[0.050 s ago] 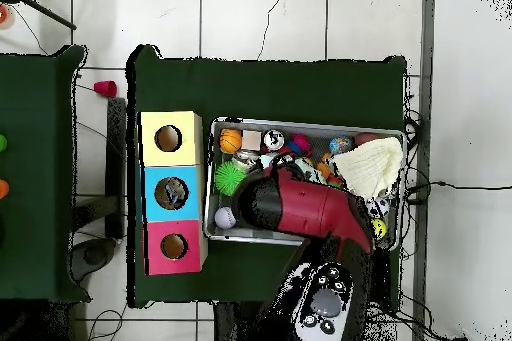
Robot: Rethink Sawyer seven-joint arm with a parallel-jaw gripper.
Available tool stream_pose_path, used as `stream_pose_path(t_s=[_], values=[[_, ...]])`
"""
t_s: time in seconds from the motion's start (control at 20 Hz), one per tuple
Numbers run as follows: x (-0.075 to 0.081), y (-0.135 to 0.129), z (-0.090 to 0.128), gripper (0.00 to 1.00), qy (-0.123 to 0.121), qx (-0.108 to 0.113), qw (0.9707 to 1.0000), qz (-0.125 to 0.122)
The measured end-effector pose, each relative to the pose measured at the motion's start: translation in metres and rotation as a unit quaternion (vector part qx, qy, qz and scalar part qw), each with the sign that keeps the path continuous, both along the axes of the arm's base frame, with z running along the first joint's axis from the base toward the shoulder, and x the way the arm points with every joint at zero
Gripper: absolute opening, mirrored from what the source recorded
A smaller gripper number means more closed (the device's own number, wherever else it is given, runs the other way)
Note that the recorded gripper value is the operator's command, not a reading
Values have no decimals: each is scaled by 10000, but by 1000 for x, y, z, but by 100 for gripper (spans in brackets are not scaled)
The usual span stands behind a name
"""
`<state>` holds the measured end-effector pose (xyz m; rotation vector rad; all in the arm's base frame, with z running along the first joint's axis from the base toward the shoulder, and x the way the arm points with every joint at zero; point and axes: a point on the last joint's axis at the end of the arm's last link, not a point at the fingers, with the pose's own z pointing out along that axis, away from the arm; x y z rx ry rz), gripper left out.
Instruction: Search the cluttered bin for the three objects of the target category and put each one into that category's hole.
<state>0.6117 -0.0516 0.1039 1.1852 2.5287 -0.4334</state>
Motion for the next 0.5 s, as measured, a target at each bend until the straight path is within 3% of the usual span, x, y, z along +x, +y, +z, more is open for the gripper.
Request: stream_pose_path(t_s=[0.25,0.5], values=[[-15,-16,-2,100,162,-284,9995,-53],[-34,-50,3,100,317,-699,9968,-214]])
